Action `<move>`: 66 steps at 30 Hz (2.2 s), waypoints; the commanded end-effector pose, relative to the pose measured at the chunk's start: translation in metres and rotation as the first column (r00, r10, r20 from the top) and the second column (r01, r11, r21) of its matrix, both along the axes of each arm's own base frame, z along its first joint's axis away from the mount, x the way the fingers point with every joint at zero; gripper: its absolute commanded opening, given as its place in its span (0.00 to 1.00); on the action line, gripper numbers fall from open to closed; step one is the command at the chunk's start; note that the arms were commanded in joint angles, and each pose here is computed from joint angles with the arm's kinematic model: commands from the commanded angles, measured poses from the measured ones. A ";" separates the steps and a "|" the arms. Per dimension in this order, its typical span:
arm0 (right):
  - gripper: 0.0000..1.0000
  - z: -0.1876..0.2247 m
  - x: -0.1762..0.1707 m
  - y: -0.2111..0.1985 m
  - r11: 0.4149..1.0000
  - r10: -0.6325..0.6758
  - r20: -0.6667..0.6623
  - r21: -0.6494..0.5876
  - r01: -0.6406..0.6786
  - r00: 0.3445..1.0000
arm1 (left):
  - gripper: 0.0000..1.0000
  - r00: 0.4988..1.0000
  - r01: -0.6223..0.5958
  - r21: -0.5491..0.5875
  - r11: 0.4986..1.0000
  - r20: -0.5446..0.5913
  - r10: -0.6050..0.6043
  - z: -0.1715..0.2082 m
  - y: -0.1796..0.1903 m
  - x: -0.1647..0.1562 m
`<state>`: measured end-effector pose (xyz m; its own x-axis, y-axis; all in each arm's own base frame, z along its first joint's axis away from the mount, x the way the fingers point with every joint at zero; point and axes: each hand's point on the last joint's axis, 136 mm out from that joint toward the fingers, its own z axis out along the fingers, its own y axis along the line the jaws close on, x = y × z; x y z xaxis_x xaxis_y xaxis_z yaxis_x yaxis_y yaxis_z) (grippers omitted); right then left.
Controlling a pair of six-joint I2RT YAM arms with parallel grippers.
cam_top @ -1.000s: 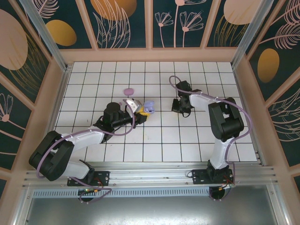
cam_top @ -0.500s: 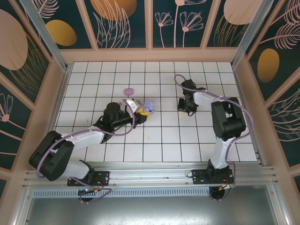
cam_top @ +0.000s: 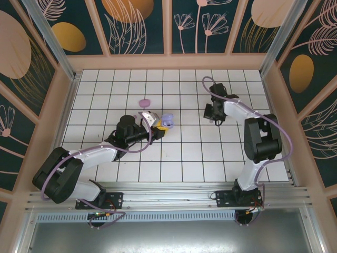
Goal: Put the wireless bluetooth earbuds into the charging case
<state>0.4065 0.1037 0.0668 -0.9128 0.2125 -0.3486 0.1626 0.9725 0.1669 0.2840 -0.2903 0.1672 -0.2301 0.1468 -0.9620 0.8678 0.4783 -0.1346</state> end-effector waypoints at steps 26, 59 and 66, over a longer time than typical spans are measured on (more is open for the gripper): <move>0.00 -0.056 0.001 -0.001 0.996 0.048 -0.153 -0.073 -0.060 0.987 | 0.00 1.000 -0.005 -0.001 1.000 0.029 0.005 0.005 0.003 -0.004; 0.00 -0.001 -0.070 0.063 0.957 0.288 -0.009 0.053 -0.287 0.958 | 0.00 1.000 -0.001 -0.027 1.000 0.030 0.002 0.012 0.003 -0.007; 0.05 0.007 -0.086 0.043 0.970 -0.055 -0.046 0.235 0.064 0.997 | 0.00 0.999 -0.004 -0.031 1.000 0.034 0.005 0.013 0.005 -0.009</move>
<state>0.3311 0.1522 0.0723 -0.9366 0.1459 -0.3185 0.0525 0.9574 0.2840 0.2772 -0.2852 0.1702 -0.2197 0.1405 -0.9654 0.8679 0.4800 -0.1277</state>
